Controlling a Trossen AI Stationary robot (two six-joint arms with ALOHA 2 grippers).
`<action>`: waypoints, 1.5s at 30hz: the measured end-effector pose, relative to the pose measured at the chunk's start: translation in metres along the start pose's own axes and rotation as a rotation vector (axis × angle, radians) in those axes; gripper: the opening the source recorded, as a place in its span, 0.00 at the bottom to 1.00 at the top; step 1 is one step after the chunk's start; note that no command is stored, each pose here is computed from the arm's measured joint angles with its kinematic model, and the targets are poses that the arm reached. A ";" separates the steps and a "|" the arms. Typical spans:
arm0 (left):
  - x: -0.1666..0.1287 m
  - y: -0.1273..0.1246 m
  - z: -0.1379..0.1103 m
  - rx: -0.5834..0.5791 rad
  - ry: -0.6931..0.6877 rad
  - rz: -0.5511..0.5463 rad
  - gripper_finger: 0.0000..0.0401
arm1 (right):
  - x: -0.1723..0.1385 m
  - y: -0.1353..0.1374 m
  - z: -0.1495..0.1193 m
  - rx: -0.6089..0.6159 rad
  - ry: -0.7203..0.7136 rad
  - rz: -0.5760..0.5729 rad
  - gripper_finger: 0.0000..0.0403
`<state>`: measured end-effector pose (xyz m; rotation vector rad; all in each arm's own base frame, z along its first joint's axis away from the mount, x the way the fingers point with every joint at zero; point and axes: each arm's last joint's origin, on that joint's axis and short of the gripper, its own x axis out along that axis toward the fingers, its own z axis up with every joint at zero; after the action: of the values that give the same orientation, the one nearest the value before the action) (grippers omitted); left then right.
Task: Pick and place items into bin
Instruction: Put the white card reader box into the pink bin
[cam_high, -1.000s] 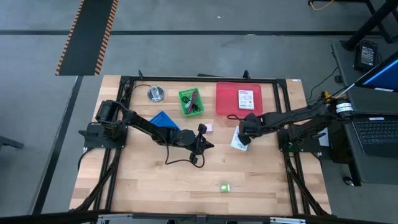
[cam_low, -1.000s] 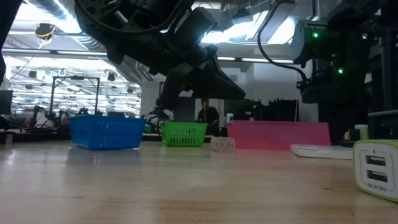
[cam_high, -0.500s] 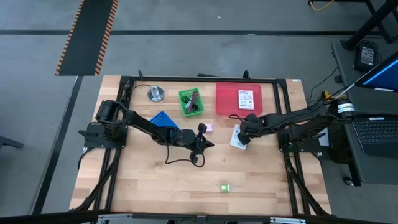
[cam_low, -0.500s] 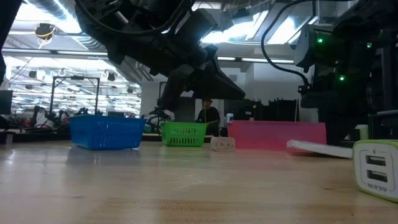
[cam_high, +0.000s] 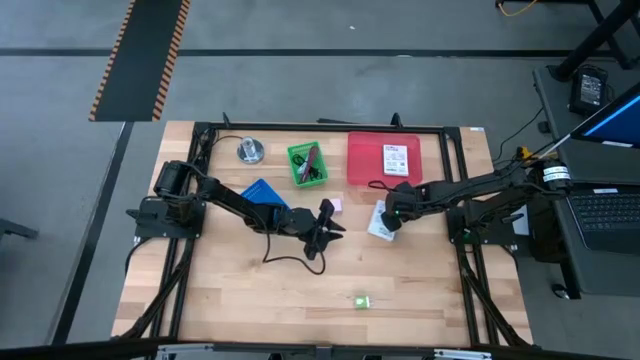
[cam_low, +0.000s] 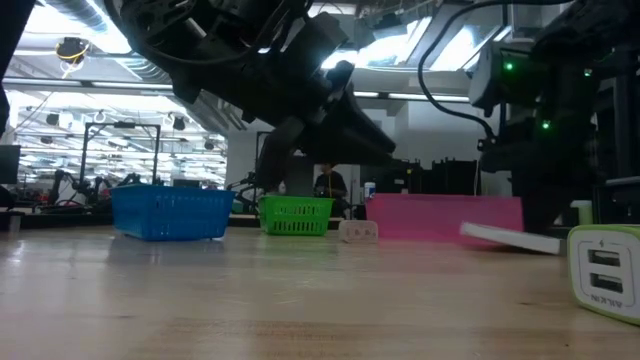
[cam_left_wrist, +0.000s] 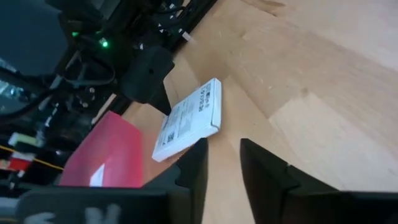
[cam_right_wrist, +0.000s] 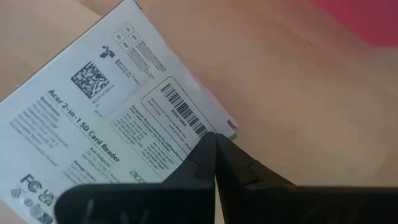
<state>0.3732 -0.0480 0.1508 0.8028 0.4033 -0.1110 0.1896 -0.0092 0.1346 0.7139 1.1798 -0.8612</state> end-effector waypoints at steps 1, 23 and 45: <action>0.000 0.000 0.000 0.013 0.000 0.000 0.25 | 0.000 0.001 0.000 0.001 0.001 0.009 0.00; 0.053 -0.016 -0.008 0.293 0.128 0.036 0.43 | 0.000 0.009 0.003 0.027 0.007 0.118 0.00; 0.076 -0.013 -0.008 0.336 0.141 -0.085 0.43 | 0.000 0.010 0.004 0.018 -0.001 0.126 0.00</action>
<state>0.4374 -0.0473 0.1075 1.1286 0.5609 -0.2061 0.1999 -0.0075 0.1357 0.7937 1.1151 -0.7676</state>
